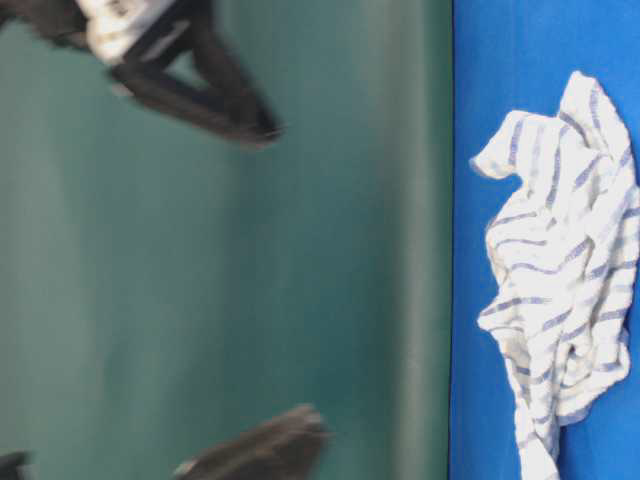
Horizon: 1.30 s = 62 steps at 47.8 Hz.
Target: Lift the towel with both arms.
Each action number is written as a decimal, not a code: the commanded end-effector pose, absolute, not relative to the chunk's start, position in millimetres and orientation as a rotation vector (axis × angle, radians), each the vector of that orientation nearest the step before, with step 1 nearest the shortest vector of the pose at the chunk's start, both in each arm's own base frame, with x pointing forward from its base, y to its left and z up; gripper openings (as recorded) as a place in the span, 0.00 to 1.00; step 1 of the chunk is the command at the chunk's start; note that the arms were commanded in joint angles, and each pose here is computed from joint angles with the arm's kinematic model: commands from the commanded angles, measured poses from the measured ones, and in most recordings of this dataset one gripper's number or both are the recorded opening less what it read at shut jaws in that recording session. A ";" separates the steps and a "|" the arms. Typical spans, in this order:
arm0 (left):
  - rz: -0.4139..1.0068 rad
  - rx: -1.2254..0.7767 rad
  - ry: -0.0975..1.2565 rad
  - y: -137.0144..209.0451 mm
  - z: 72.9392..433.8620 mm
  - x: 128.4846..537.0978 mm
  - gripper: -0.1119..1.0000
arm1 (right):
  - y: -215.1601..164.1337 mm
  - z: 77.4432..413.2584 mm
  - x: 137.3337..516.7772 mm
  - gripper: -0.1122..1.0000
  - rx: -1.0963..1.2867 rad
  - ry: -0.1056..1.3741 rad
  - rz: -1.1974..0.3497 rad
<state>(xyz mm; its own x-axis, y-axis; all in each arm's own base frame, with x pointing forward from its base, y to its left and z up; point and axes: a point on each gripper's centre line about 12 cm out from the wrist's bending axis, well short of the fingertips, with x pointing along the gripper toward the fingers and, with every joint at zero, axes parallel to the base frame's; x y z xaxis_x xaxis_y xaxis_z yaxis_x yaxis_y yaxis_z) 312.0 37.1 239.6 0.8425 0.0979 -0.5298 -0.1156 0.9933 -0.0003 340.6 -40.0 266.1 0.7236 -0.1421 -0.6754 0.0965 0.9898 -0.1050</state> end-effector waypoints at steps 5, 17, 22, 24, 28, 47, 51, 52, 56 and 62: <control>0.138 -0.037 0.553 45.7 211.4 318.4 0.94 | -37.7 230.5 344.0 0.66 -0.047 0.765 -0.118; 0.189 -0.059 0.649 63.6 157.5 320.8 0.94 | -36.3 171.9 355.2 0.66 -0.027 0.836 -0.099; 0.202 -0.067 0.673 68.4 139.4 323.5 0.94 | -37.5 151.4 360.1 0.66 -0.021 0.861 -0.095; 0.207 -0.069 0.680 70.2 133.2 324.5 0.94 | -37.9 141.8 362.4 0.66 -0.019 0.872 -0.093; 0.210 -0.071 0.691 71.8 122.9 326.4 0.94 | -39.3 128.6 365.0 0.66 -0.016 0.887 -0.092; 0.215 -0.074 0.720 74.0 107.6 326.6 0.90 | -43.8 104.5 367.6 0.66 -0.003 0.918 -0.097; 0.215 -0.074 0.720 74.0 107.6 326.6 0.82 | -44.5 104.4 368.0 0.65 -0.004 0.918 -0.098; 0.215 -0.075 0.722 73.9 107.5 326.5 0.79 | -44.5 104.8 368.5 0.64 -0.004 0.917 -0.098; 0.215 -0.075 0.728 73.7 106.7 325.6 0.59 | -44.5 104.6 368.2 0.52 -0.005 0.920 -0.097; 0.213 -0.073 0.731 73.7 106.4 325.4 0.26 | -45.6 104.3 367.1 0.19 -0.004 0.921 -0.100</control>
